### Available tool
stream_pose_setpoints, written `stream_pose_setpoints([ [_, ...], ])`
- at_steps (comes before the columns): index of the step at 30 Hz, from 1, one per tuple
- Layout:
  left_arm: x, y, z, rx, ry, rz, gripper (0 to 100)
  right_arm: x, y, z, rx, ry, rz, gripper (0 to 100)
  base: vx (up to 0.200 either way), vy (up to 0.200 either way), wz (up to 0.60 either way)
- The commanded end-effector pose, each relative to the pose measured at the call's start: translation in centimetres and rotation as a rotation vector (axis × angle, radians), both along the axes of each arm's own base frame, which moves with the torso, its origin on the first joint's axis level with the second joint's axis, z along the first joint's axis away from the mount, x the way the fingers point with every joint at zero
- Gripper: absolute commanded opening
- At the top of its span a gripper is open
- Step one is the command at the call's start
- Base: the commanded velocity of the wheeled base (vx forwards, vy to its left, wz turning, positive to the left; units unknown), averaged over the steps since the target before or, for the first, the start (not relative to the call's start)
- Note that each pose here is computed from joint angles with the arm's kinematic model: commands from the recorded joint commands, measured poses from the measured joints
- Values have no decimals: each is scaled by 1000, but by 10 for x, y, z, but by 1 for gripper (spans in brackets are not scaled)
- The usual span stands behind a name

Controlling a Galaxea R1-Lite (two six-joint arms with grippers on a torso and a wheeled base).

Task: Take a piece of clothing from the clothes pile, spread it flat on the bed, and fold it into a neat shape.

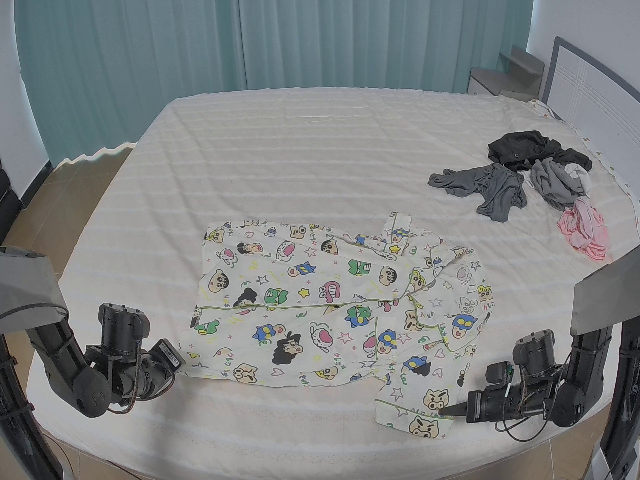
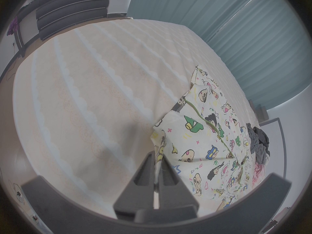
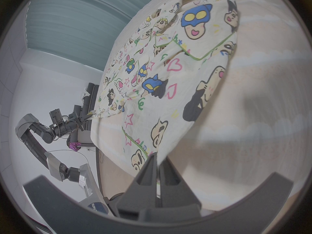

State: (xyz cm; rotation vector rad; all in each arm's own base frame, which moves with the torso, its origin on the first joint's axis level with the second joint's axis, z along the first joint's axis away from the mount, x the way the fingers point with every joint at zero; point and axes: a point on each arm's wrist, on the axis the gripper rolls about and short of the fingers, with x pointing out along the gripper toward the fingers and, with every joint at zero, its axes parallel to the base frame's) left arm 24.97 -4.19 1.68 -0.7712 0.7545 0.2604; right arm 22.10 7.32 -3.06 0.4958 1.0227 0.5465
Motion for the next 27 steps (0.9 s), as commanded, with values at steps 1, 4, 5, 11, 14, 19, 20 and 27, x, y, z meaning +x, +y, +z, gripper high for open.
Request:
stream_pose_setpoints([
  [1, -5, 1, 4, 1, -6, -1, 0, -10, -14, 1, -46, -9, -1, 0, 0, 0, 0],
  [4, -10, 2, 4, 14, 4, -12, 0, -15, -23, -1, -99, -27, -2, 0, 0, 0, 0],
  [5, -15, 2, 2, 34, 18, -30, 0, -20, -26, -1, -124, -32, 7, 0, 0, 0, 0],
  [11, -30, 3, -2, 52, 61, -50, 0, -32, -29, 0, -135, -18, 14, 0, 0, 0, 0],
  [14, -39, 2, -3, 58, 83, -62, 0, -32, -30, 1, -134, -22, 11, 0, 0, 0, 0],
  [19, -51, 3, -8, 75, 128, -81, 0, -33, -31, 4, -138, -16, 5, 0, 0, 0, 0],
  [20, -52, 3, -9, 76, 135, -83, 0, -35, -32, 5, -140, -8, 6, 0, 0, 0, 0],
  [27, -65, -1, -14, 86, 184, -120, 0, -42, -34, 9, -168, 21, 40, 0, 0, 0, 0],
])
